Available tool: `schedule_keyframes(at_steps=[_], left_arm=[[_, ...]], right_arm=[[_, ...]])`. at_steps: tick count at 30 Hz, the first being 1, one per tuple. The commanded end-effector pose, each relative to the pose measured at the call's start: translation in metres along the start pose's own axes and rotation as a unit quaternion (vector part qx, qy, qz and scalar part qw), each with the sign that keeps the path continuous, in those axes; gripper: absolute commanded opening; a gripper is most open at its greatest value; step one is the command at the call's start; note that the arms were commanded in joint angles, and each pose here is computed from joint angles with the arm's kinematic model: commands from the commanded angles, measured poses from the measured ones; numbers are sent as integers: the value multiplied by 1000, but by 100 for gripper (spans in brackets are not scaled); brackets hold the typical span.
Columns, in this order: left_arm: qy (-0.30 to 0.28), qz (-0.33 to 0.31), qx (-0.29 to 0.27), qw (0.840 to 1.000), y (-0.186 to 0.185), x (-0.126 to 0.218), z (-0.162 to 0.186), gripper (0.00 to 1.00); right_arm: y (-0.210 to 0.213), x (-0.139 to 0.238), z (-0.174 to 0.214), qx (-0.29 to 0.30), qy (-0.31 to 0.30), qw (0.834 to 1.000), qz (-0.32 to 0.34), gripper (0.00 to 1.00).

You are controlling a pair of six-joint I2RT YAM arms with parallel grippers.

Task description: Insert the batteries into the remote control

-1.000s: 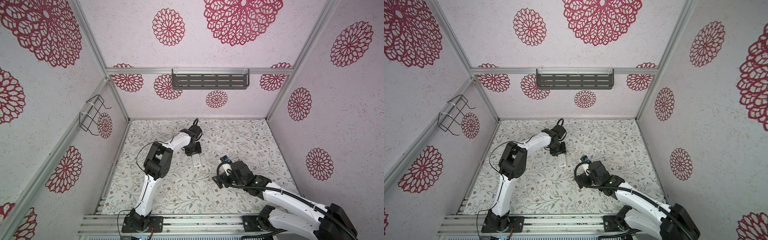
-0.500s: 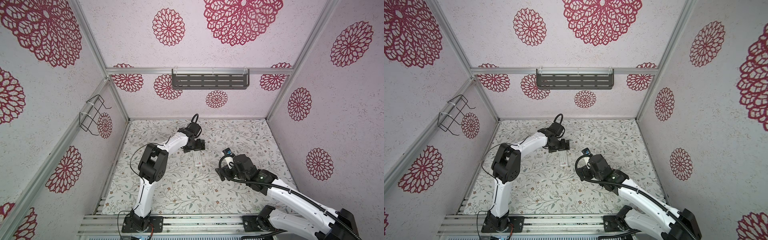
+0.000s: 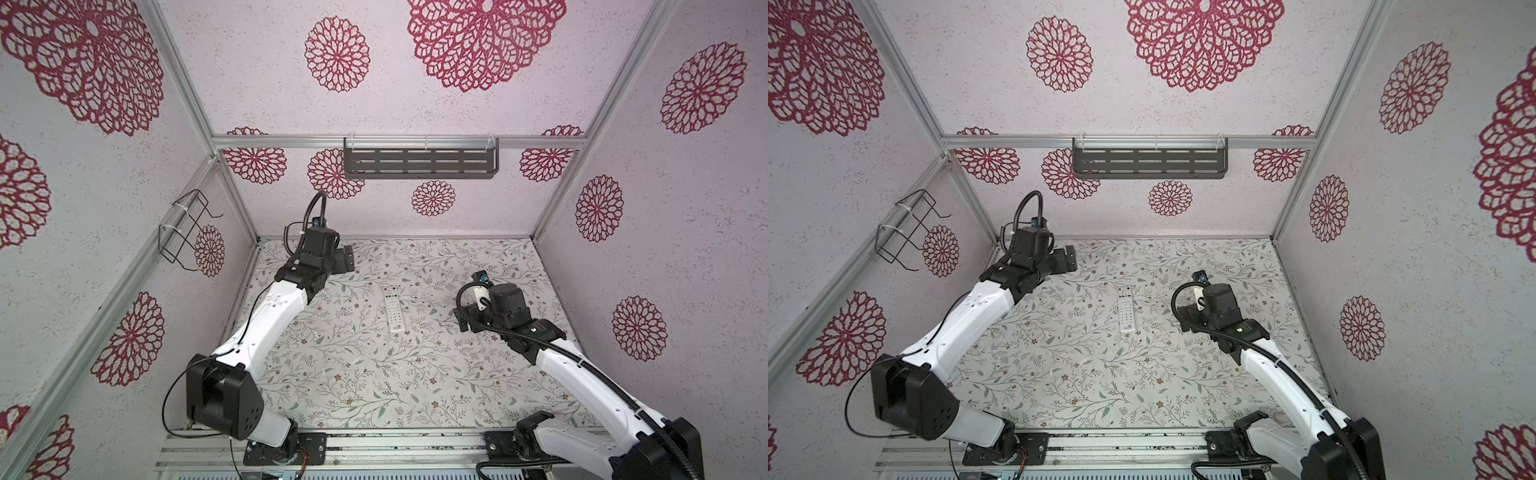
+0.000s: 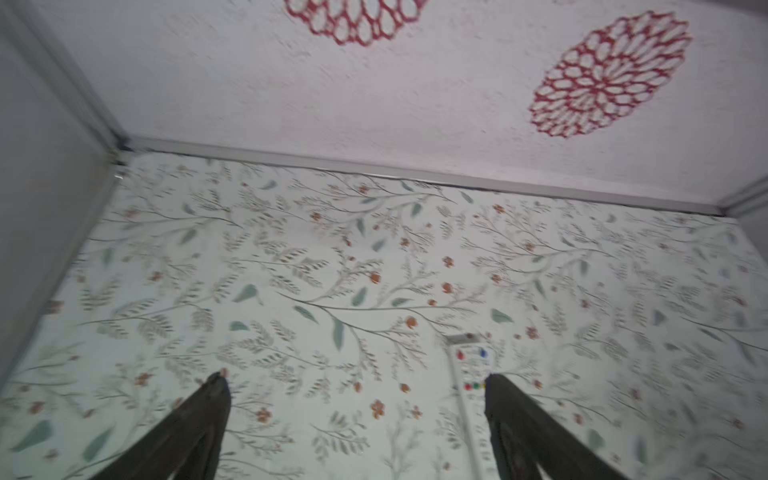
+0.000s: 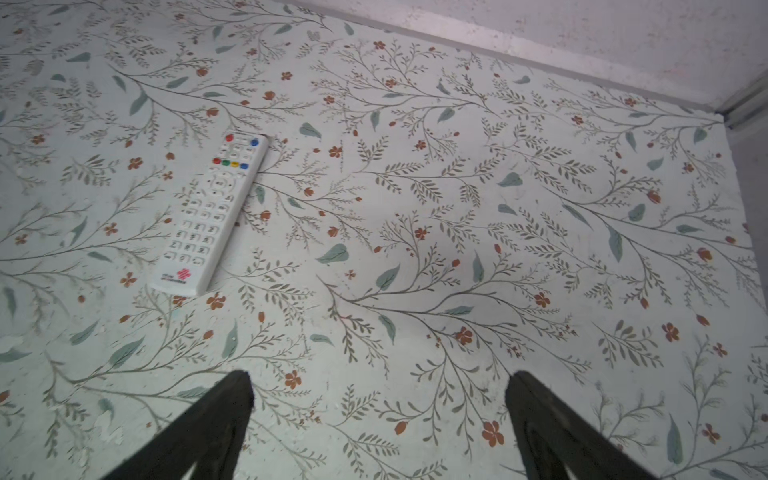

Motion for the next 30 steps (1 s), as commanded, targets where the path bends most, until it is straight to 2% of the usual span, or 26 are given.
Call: schedule_keyframes(at_steps=[1, 5, 8, 11, 14, 17, 20, 23, 25, 28, 30], left_arm=[[-96, -119, -43, 987, 45, 9, -4, 97], [-152, -193, -8, 969, 92, 17, 17, 97], [-125, -226, 24, 966, 120, 12, 42, 97], [-104, -251, 37, 962, 133, 2, 65, 97], [-100, -260, 35, 960, 138, -8, 81, 97], [-130, -248, 47, 959, 142, -16, 91, 97], [-122, -245, 24, 961, 145, -27, 98, 97], [-127, -239, 12, 963, 144, -37, 110, 97], [-145, -241, 7, 960, 145, -38, 112, 97], [-151, -222, 11, 963, 147, -42, 119, 97], [-177, -227, 18, 958, 151, -43, 120, 97]], right_arm=[[-22, -10, -15, -6, -25, 999, 22, 99], [-65, -33, -5, -25, -18, 996, 79, 99], [-95, -44, 3, -59, -42, 992, 108, 99], [-106, -54, 9, -54, -83, 987, 124, 99], [-110, -70, 18, -41, -94, 986, 134, 99], [-112, -84, 28, -36, -102, 984, 138, 99], [-115, -88, 31, -39, -146, 979, 138, 99], [-114, -89, 26, -57, -172, 978, 100, 99], [-118, -92, 27, -68, -170, 979, 88, 99], [-121, -88, 30, -77, -183, 977, 71, 99], [-120, -81, 34, -80, -202, 974, 65, 99]])
Point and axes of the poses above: each gripper's point midway between its finger pads, its own x axis back along the fingers, its own y axis along the line the jaws close on, z = x × y, the point moved 4 cm from there along x, back along the fingers, and after that the axes turned 1 degree about -x, right-handed, at the moved point
